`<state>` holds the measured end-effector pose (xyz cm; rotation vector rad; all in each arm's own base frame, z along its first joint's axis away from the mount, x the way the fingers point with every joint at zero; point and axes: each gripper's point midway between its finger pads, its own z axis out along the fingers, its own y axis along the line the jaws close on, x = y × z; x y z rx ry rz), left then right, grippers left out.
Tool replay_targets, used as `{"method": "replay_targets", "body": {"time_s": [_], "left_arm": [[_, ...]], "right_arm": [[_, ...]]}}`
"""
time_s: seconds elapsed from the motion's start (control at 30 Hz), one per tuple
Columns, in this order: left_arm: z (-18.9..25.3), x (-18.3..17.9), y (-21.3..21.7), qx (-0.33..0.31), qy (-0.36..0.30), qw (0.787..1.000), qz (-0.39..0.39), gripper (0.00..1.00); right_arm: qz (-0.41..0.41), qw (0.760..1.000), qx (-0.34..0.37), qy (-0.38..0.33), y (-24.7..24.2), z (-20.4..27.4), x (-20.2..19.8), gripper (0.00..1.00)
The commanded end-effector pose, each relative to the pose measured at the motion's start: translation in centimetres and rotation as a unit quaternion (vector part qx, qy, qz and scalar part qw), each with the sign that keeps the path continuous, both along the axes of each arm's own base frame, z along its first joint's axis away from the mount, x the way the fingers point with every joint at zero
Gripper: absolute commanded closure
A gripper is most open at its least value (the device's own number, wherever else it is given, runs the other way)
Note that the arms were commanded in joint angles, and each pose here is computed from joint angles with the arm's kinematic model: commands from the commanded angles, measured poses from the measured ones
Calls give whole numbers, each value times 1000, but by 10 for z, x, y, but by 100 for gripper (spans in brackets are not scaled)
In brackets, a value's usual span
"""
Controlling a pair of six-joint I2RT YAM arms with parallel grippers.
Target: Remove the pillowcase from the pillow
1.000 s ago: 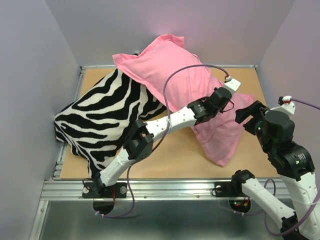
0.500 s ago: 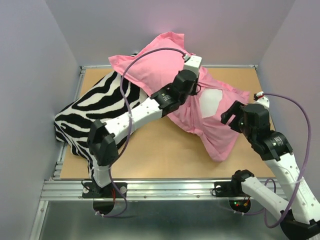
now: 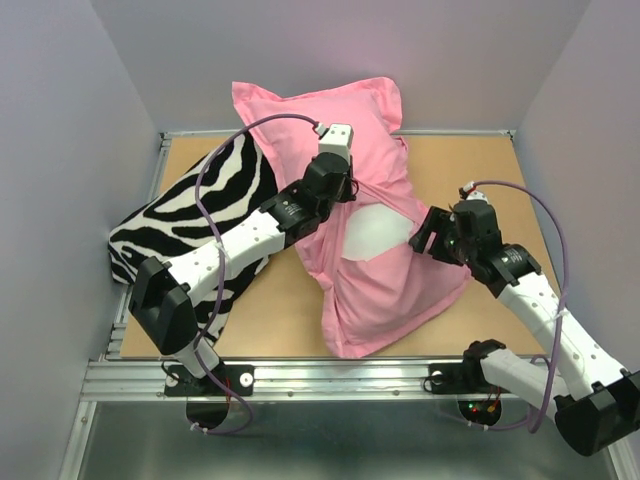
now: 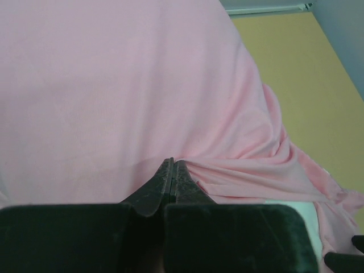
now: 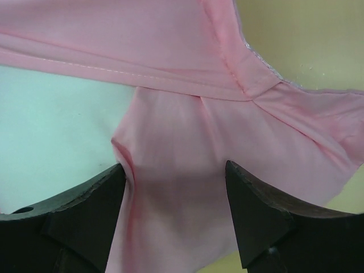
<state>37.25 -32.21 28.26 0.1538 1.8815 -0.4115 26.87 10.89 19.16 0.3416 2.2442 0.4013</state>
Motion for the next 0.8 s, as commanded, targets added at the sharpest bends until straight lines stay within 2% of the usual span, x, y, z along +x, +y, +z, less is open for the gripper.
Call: {"method": "replay_targets", "body": {"time_s": [0.0, 0.13, 0.3, 0.4, 0.43, 0.5, 0.6, 0.77], "left_arm": [[48, 6, 7, -67, -52, 996, 15, 100], [31, 5, 1, -68, -38, 997, 4, 100], [13, 2, -2, -69, -21, 997, -4, 100], [7, 0, -2, -68, -16, 998, -3, 100], [5, 0, -1, -68, -14, 998, -2, 100], [4, -1, 1, -67, -15, 998, -1, 100], [3, -2, 3, -70, -11, 997, 2, 100], [6, -1, 11, -76, -10, 997, 8, 100]], "right_arm": [[26, 999, 15, -16, 8, -5, -6, 23], [37, 998, 31, -47, 12, 22, -7, 23], [91, 993, 34, -62, 37, 48, -2, 26], [103, 992, -7, -79, 60, 56, 3, 26], [137, 986, -13, -92, 84, 66, -6, 26], [129, 985, -46, -107, 92, 70, -4, 24], [154, 978, -92, -110, 112, 61, 2, 19], [189, 965, -155, -99, 117, 32, 11, 11]]}}
